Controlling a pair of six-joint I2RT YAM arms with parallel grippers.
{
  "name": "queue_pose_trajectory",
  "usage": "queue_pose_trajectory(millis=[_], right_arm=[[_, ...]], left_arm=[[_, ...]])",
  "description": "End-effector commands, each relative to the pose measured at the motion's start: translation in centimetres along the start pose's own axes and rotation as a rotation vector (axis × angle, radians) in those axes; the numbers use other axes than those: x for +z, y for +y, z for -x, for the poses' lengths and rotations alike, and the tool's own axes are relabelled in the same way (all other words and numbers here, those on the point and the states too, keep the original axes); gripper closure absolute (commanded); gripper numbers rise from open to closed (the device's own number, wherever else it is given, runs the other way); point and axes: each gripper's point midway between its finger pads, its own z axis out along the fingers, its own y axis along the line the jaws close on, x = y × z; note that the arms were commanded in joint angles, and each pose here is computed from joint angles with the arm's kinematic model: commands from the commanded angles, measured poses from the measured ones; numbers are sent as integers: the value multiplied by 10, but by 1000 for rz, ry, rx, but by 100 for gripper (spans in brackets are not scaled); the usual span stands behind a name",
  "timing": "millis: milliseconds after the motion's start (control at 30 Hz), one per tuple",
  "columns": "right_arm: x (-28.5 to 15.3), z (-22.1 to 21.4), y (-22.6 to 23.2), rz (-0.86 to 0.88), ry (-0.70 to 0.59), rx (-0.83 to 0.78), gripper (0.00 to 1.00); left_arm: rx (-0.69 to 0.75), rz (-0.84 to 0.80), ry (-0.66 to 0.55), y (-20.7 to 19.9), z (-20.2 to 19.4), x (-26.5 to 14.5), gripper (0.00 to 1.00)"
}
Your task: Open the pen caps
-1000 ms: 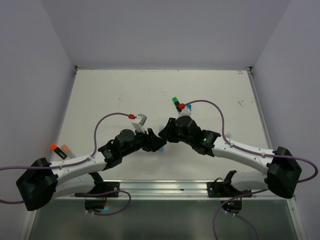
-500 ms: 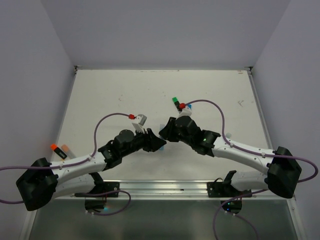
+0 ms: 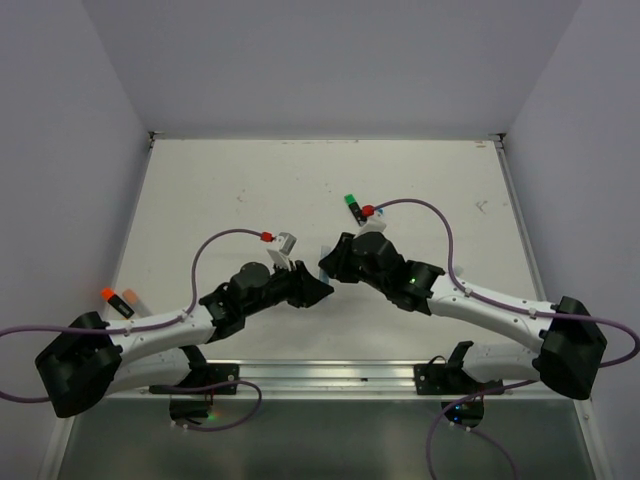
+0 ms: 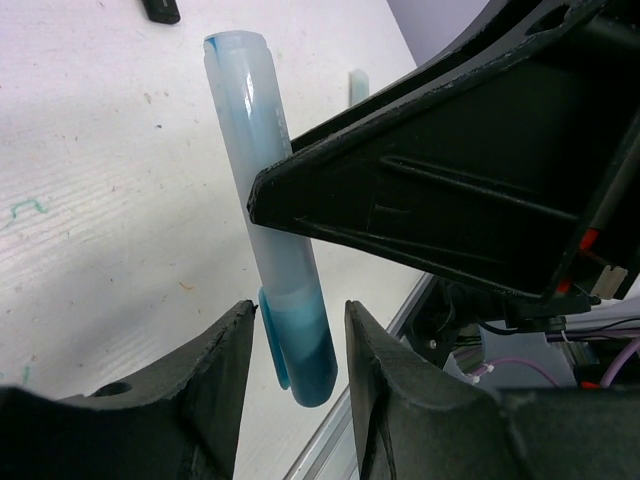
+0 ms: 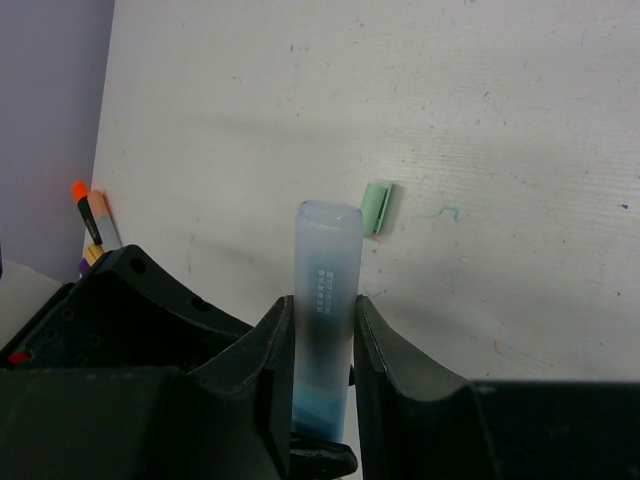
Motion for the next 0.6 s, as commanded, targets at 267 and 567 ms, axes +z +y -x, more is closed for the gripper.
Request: queue_pose_trajectory(millis=[267,567], right_arm=[[-8,24,21,51,-78,35,100],[1,13,14,7,-27,-3,42]], left_arm=[[-8,-82,-12,-17,3,4,100],[19,-82,-26,-19,7,-1,100]])
